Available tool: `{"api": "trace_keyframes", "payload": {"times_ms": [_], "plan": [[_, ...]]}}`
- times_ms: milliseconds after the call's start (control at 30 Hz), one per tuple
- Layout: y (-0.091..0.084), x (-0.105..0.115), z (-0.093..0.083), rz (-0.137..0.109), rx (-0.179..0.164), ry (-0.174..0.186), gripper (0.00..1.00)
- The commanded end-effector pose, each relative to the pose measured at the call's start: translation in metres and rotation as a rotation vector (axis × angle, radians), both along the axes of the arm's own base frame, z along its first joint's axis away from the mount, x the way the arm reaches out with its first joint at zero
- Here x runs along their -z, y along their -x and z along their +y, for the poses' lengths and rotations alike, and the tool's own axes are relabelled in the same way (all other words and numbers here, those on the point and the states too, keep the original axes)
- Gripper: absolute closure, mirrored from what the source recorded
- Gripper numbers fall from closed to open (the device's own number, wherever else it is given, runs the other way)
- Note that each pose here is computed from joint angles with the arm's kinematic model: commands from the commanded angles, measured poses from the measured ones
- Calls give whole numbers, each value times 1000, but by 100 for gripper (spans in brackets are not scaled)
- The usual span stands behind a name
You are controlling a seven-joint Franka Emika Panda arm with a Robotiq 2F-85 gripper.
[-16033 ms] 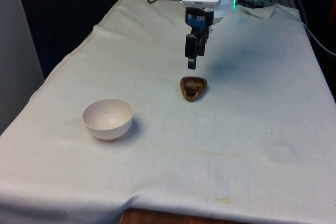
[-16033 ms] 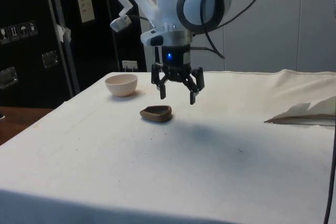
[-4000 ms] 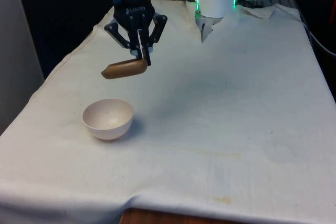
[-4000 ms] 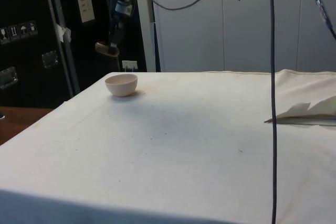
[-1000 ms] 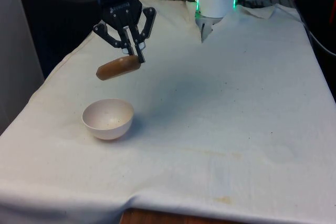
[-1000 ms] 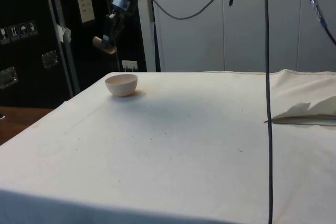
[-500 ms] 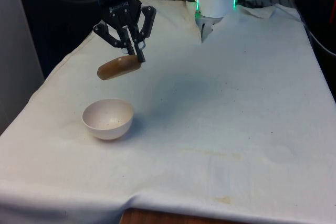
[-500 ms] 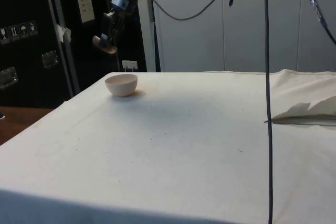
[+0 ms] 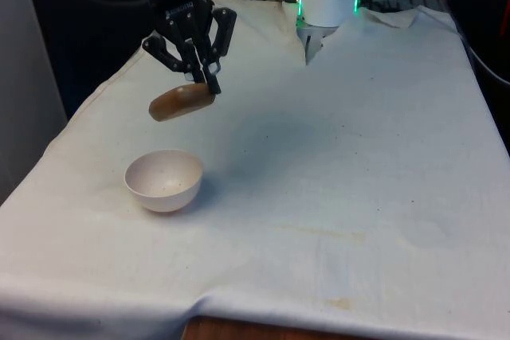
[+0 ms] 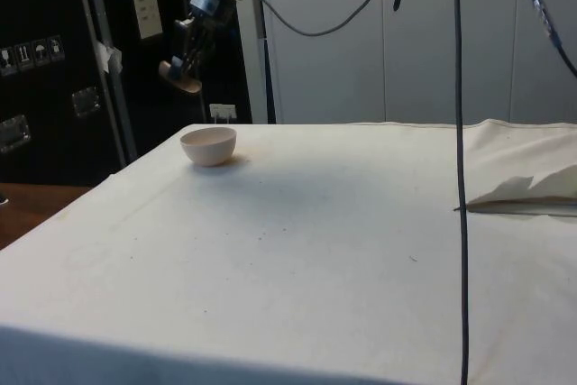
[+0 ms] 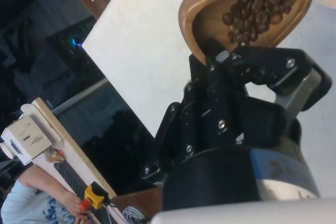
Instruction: Pour the coffee beans from the cup into the bowl.
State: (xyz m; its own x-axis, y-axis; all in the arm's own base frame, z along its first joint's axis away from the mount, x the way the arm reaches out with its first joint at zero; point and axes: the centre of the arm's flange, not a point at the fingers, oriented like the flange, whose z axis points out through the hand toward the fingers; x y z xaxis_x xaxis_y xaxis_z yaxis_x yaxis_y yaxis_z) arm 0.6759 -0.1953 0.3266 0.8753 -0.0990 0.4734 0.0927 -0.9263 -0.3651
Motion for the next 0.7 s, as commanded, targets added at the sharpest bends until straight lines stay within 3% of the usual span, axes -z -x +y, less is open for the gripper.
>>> {"api": "trace_keyframes", "payload": {"times_ms": [0, 167, 233, 267, 667], "plan": [[0, 0, 0, 0, 5, -4, 100], [0, 4, -1, 5, 46, -33, 100], [0, 5, -2, 5, 55, -41, 100], [1, 5, -1, 10, 43, -37, 100], [1, 20, -9, 6, 107, -104, 100]]}}
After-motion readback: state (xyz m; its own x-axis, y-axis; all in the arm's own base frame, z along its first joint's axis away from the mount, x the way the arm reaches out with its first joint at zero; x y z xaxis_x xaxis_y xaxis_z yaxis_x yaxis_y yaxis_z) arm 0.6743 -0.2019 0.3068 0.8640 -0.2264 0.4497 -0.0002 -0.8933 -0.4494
